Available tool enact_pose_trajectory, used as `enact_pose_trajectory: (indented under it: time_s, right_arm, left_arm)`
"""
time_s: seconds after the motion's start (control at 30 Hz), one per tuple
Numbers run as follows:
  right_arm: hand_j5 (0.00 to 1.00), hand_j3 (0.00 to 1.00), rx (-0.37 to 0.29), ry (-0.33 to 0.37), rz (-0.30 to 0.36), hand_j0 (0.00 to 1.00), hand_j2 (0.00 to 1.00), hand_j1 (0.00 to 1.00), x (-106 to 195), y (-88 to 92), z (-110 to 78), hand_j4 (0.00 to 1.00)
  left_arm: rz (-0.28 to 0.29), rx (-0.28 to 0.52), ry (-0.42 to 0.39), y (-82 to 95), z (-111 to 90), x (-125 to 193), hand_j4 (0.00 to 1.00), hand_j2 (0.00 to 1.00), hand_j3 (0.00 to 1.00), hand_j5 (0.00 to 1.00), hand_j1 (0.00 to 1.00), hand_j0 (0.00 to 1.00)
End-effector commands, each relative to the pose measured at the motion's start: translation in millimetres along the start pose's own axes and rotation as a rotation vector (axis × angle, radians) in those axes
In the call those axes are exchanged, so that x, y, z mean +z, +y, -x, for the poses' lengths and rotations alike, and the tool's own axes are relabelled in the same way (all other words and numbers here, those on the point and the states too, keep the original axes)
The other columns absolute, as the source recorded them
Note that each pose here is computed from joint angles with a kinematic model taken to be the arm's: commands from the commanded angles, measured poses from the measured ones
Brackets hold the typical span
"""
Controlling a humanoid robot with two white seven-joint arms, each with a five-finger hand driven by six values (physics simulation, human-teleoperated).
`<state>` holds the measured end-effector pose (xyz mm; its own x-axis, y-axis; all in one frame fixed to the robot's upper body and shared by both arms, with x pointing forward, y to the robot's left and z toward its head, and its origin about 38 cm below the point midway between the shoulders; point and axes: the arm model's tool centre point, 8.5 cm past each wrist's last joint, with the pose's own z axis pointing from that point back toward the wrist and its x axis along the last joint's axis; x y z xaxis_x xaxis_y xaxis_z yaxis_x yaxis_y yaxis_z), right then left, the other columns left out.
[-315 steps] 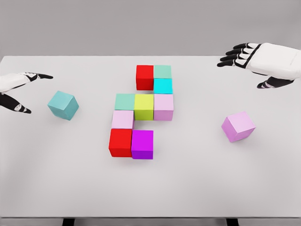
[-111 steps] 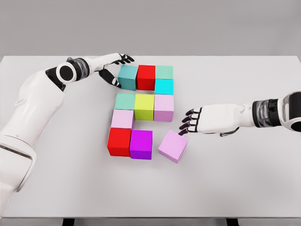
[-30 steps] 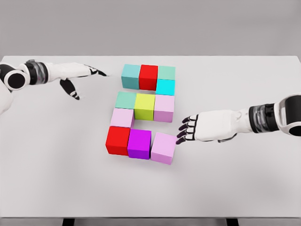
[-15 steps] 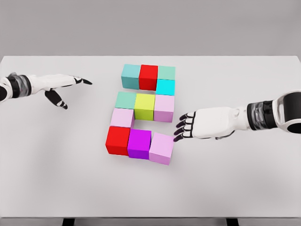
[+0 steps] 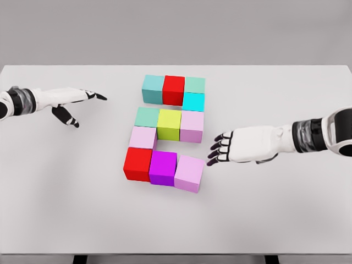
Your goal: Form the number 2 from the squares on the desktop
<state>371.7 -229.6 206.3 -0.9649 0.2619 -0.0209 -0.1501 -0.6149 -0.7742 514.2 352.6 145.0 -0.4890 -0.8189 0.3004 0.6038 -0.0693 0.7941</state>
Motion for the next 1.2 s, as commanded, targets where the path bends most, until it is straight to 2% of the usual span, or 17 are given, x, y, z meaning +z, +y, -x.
enact_pose_trajectory:
  time_s: [0.0,0.43,0.87,1.0,1.03,1.07,1.1,1.13,1.17]
  right_arm:
    - [1.00,1.00,-0.011,-0.002,-0.015,1.00,1.00,1.00,-2.1,5.6,0.1,1.00]
    - [1.00,1.00,0.002,-0.016,0.000,1.00,1.00,1.00,-11.7,-0.5,-1.6,1.00]
    - [1.00,1.00,0.019,-0.008,0.014,1.00,1.00,1.00,-8.5,-10.3,2.1,1.00]
    - [1.00,1.00,0.019,0.039,0.013,1.00,1.00,1.00,5.0,-13.3,14.8,1.00]
    - [1.00,1.00,0.008,0.067,0.014,1.00,1.00,1.00,12.4,-13.3,23.7,1.00]
    - [1.00,1.00,-0.024,0.150,0.029,1.00,1.00,1.00,36.8,-12.4,45.1,1.00]
    - [1.00,1.00,-0.101,0.215,0.094,1.00,1.00,1.00,62.1,-14.0,67.5,1.00]
    - [1.00,1.00,-0.208,0.229,0.166,1.00,1.00,1.00,76.7,-9.4,82.1,1.00]
    - [1.00,1.00,-0.328,0.246,0.226,1.00,1.00,1.00,90.6,3.2,97.0,1.00]
  left_arm:
    - [-0.004,0.004,0.001,0.5,0.7,0.8,1.00,1.00,1.00,1.00,1.00,1.00]
    - [0.004,0.006,-0.005,-3.6,-1.3,-2.2,1.00,1.00,1.00,1.00,1.00,1.00]
    - [0.009,0.004,-0.009,-4.6,-2.6,-3.4,1.00,1.00,1.00,1.00,1.00,1.00]
    - [0.010,0.006,-0.007,-5.7,-2.1,-3.4,1.00,1.00,1.00,1.00,1.00,1.00]
    - [0.009,0.005,-0.007,-4.8,-2.2,-3.3,1.00,1.00,1.00,1.00,1.00,1.00]
    - [0.010,0.006,-0.007,-5.7,-2.1,-3.4,1.00,1.00,1.00,1.00,1.00,1.00]
    - [0.010,0.006,-0.007,-5.7,-2.1,-3.4,1.00,1.00,1.00,1.00,1.00,1.00]
    - [0.010,0.006,-0.007,-5.7,-2.1,-3.4,1.00,1.00,1.00,1.00,1.00,1.00]
    - [0.010,0.006,-0.007,-5.7,-2.1,-3.4,1.00,1.00,1.00,1.00,1.00,1.00]
